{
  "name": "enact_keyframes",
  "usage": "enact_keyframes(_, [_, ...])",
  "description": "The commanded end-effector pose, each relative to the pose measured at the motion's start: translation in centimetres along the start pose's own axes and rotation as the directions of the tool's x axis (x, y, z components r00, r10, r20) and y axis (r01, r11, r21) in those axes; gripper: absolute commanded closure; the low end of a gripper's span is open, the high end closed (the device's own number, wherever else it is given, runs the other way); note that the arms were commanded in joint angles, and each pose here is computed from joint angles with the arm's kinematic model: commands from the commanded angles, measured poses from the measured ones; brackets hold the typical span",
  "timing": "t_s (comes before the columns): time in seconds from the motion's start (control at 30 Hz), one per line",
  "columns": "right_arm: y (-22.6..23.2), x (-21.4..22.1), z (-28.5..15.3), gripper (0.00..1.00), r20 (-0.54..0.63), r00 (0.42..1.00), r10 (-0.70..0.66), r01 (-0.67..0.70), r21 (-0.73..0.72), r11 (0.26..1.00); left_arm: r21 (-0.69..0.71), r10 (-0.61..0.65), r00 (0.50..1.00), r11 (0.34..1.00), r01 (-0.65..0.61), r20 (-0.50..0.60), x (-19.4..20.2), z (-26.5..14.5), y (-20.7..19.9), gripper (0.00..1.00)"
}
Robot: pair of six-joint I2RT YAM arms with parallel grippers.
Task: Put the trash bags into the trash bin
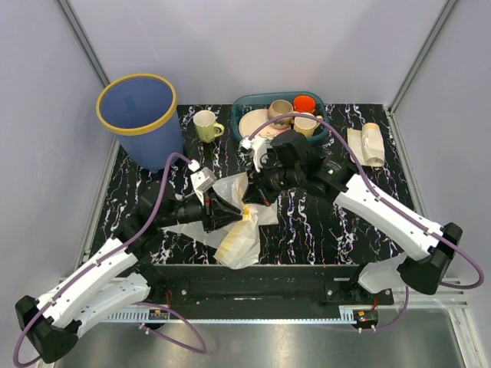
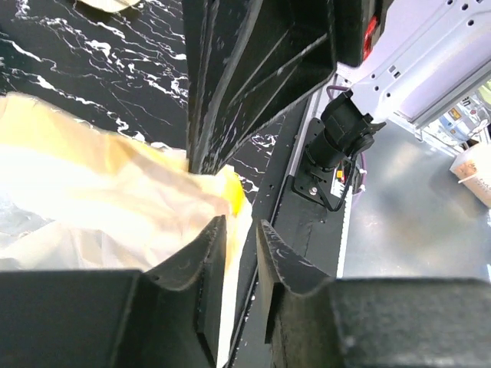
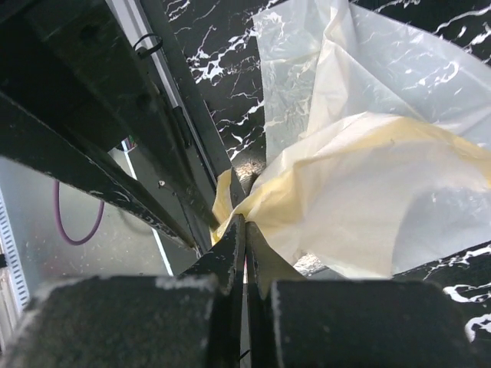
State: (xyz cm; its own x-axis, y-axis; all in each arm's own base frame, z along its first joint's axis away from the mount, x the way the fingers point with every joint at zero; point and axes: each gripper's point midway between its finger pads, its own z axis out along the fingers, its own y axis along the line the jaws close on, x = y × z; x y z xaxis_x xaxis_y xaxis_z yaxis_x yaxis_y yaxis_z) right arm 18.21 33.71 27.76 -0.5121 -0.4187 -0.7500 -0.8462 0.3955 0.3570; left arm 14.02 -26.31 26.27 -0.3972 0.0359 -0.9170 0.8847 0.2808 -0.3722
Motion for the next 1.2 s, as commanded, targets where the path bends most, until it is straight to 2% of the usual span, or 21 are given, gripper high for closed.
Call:
enact_keyframes(0.0, [1.7,-2.8,-3.1,1.0,0.127,0.984,-0.124,0.127,-0.022,0.992,0.017,0.019,0.998,1.0,-0.02,0.058,-1.2,-0.7,-0.8,0.73])
enact_keyframes(0.03, [1.7,-2.8,-3.1,1.0,0.135,0.983,-0.127,0.132,-0.029,0.991,0.016,0.021,0.998,1.0,-0.022,0.057,-1.2,-0.7,-0.8,0.7])
enact_keyframes(0.07, [1.9,-2.9,-3.2,1.0,0.14,0.982,-0.129,0.135,-0.033,0.99,0.007,0.012,0.999,1.0,-0.012,0.043,-0.8,-0.8,-0.6,0.63])
enact_keyframes(0.17, [1.7,-2.8,-3.3,1.0,0.143,0.982,-0.127,0.132,-0.028,0.991,-0.027,-0.006,0.999,1.0,0.007,0.046,-1.1,-1.1,-0.1,0.57])
enact_keyframes(0.2, [2.0,-2.7,-3.5,1.0,0.147,0.981,-0.129,0.136,-0.04,0.99,-0.052,-0.027,0.997,0.998,0.03,0.067,-1.7,-1.3,0.3,0.5])
enact_keyframes(0.3, [2.4,-2.3,-3.4,1.0,0.155,0.981,-0.113,0.125,-0.069,0.99,-0.055,-0.064,0.991,0.996,0.071,0.12,-3.1,-1.2,0.4,0.45])
enact_keyframes(0.4, [2.4,-2.0,-3.0,1.0,0.16,0.981,-0.105,0.12,-0.081,0.99,0.005,-0.079,0.986,0.997,0.079,0.145,-4.6,-0.8,-0.7,0.43])
enact_keyframes(0.53, [2.6,-2.3,-2.9,1.0,0.166,0.98,-0.106,0.122,-0.091,0.988,0.038,-0.092,0.984,0.995,0.088,0.151,-5.6,-0.3,-1.0,0.44])
enact_keyframes(0.73, [2.9,-2.4,-3.1,1.0,0.179,0.977,-0.119,0.139,-0.103,0.985,0.045,-0.116,0.984,0.993,0.111,0.132,-5.4,0.5,-0.6,0.54])
enact_keyframes(0.9, [2.7,-2.2,-3.1,1.0,0.172,0.978,-0.122,0.139,-0.091,0.986,0.083,-0.145,0.979,0.987,0.134,0.145,-6.0,0.7,-1.2,0.48])
enact_keyframes(1.07, [2.2,-1.9,-3.0,1.0,0.162,0.978,-0.129,0.141,-0.067,0.988,0.091,-0.156,0.977,0.985,0.144,0.144,-6.0,0.6,-1.4,0.47])
enact_keyframes(1.17, [1.8,-1.7,-3.0,1.0,0.151,0.979,-0.134,0.142,-0.046,0.989,0.078,-0.157,0.977,0.986,0.147,0.147,-5.8,0.5,-1.2,0.56])
